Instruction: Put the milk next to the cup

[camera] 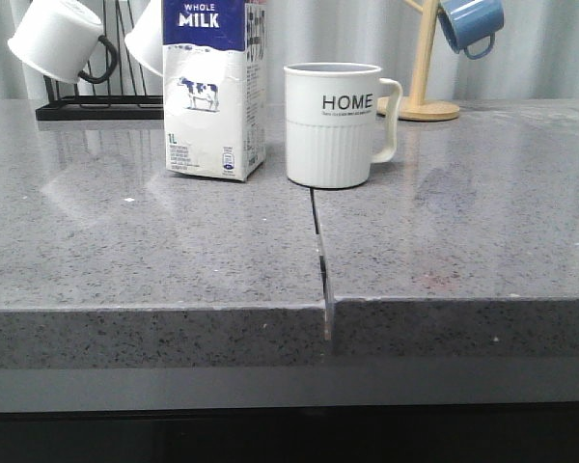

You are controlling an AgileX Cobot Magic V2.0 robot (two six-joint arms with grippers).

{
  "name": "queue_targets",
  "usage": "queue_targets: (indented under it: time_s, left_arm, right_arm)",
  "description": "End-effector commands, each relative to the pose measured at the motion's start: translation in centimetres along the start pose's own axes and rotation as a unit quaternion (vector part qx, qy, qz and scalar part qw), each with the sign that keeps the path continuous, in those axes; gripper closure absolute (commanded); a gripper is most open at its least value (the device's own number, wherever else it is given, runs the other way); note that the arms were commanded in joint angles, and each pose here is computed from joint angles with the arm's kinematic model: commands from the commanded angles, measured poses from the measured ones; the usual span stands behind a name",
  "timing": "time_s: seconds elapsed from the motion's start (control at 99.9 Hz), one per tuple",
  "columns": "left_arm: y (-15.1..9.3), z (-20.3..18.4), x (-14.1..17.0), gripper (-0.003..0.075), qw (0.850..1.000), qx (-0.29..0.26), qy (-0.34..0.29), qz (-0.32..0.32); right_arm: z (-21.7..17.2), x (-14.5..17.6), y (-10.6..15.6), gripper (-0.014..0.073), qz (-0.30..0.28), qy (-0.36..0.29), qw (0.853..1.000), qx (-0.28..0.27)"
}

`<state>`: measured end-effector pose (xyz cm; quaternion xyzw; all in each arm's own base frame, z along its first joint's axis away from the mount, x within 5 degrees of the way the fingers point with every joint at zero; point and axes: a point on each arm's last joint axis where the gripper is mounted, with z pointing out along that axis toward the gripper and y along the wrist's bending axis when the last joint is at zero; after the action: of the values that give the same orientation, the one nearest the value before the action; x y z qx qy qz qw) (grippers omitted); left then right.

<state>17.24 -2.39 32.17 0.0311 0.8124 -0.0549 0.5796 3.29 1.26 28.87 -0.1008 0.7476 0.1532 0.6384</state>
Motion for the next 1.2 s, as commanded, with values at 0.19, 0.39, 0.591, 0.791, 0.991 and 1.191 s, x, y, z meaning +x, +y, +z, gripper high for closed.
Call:
queue_targets:
  time_s: [0.19, 0.39, 0.591, 0.791, 0.991, 1.191]
  left_arm:
    - [1.1, -4.7, 0.8, 0.0741, 0.997, -0.035, -0.062, -0.024]
    - [1.2, -6.9, 3.2, 0.0741, 0.994, -0.038, -0.082, -0.053]
    - [1.4, -8.4, 5.0, 0.0741, 0.992, -0.055, -0.106, -0.034]
    - [1.5, -9.6, 6.2, 0.0741, 0.988, -0.071, -0.134, 0.013]
    - [1.6, -10.3, 7.3, 0.0741, 0.984, -0.082, -0.151, 0.036]
    - [1.6, -9.3, 10.1, 0.0741, 0.984, -0.074, -0.16, 0.038]
  right_arm:
    - [-0.3, -1.4, 0.1, 0.0655, -0.007, -0.045, 0.999, -0.003]
    - [-0.3, -1.4, 0.1, 0.0655, -0.007, -0.045, 0.999, -0.003]
    - [-0.3, -1.4, 0.1, 0.0655, -0.007, -0.044, 0.999, -0.003]
    - [-0.3, -1.4, 0.1, 0.0655, -0.007, -0.044, 0.999, -0.003]
    - [-0.3, -1.4, 0.1, 0.0655, -0.007, -0.044, 0.999, -0.003]
    - [-0.3, -1.4, 0.1, 0.0655, -0.007, -0.044, 0.999, -0.003]
